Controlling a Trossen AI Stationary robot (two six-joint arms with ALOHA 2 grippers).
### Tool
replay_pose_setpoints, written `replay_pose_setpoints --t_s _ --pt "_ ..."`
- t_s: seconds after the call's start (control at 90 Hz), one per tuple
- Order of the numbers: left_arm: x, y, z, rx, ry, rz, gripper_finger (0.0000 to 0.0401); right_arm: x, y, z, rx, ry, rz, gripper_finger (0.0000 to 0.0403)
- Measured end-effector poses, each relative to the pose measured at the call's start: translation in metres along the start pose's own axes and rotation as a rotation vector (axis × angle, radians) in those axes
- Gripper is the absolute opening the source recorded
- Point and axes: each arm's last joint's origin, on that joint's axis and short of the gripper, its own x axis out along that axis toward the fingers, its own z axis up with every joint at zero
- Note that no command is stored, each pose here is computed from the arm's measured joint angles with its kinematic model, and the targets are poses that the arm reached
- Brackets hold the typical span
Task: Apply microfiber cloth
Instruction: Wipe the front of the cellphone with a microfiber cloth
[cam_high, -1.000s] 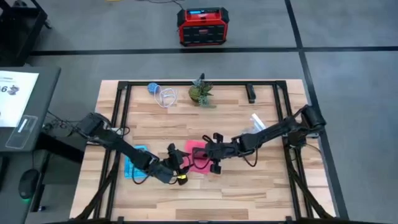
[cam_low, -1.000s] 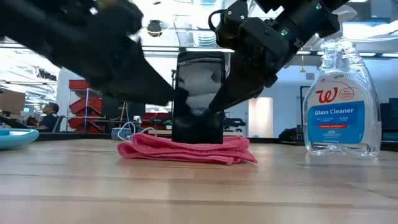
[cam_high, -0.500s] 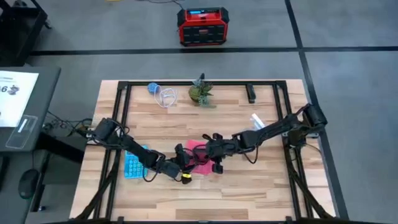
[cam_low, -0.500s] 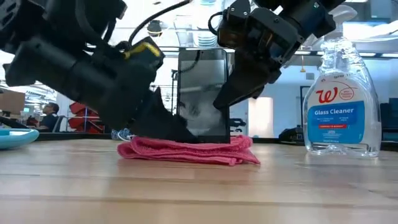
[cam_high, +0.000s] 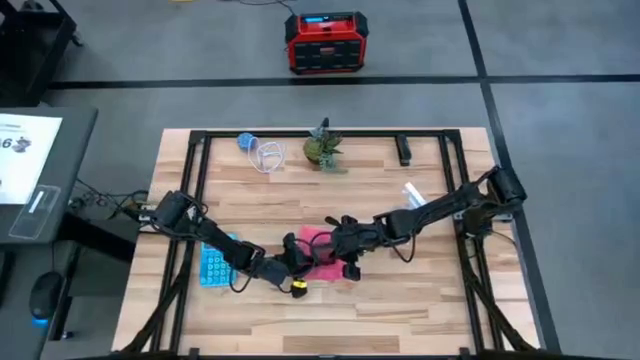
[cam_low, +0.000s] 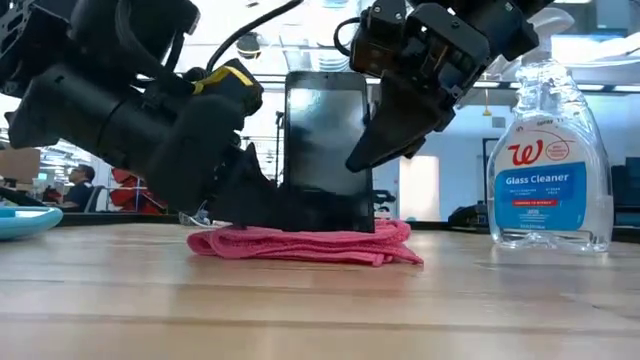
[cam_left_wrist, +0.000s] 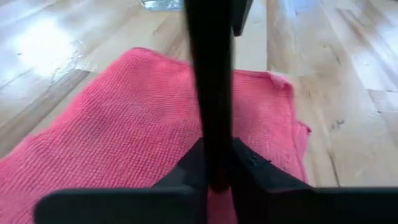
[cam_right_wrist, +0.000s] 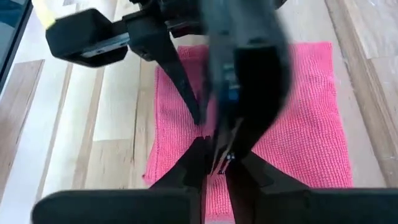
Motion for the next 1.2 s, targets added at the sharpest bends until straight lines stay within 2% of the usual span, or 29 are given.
replay_pose_setpoints --t_s 0.156,0.322,0.456,0.611,0.733,0.967,1.122,1.2 --pt "-0.003 0.000 0.003 -0.020 0.011 0.012 0.0013 0.000 0.000 0.000 -0.041 0.003 -0.001 0.0078" --pt "-0.022 0.003 0.021 0.003 0.058 0.044 0.0011 0.000 0.000 -0.001 -0.057 0.013 -0.003 0.0136" --pt "-0.038 0.007 0.036 0.023 0.073 0.075 0.0011 0.000 0.001 0.003 -0.128 -0.029 -0.014 0.0189" --pt "-0.061 0.017 0.036 -0.048 0.070 0.083 0.0011 0.004 0.001 0.006 -0.191 -0.084 -0.020 0.0230" --pt "-0.084 0.025 0.025 -0.109 0.027 0.076 0.0011 0.023 -0.001 -0.002 -0.237 -0.073 -0.023 0.0236" --pt "-0.116 0.037 0.012 -0.231 -0.047 0.059 0.0011 0.065 -0.016 -0.012 -0.260 -0.156 -0.046 0.0233" --pt "-0.120 0.038 0.010 -0.244 -0.058 0.069 0.0011 0.083 -0.031 -0.023 -0.234 -0.122 -0.071 0.0232" --pt "-0.118 0.039 0.010 -0.256 -0.060 0.076 0.0011 0.089 -0.035 -0.024 -0.213 -0.130 -0.058 0.0219"
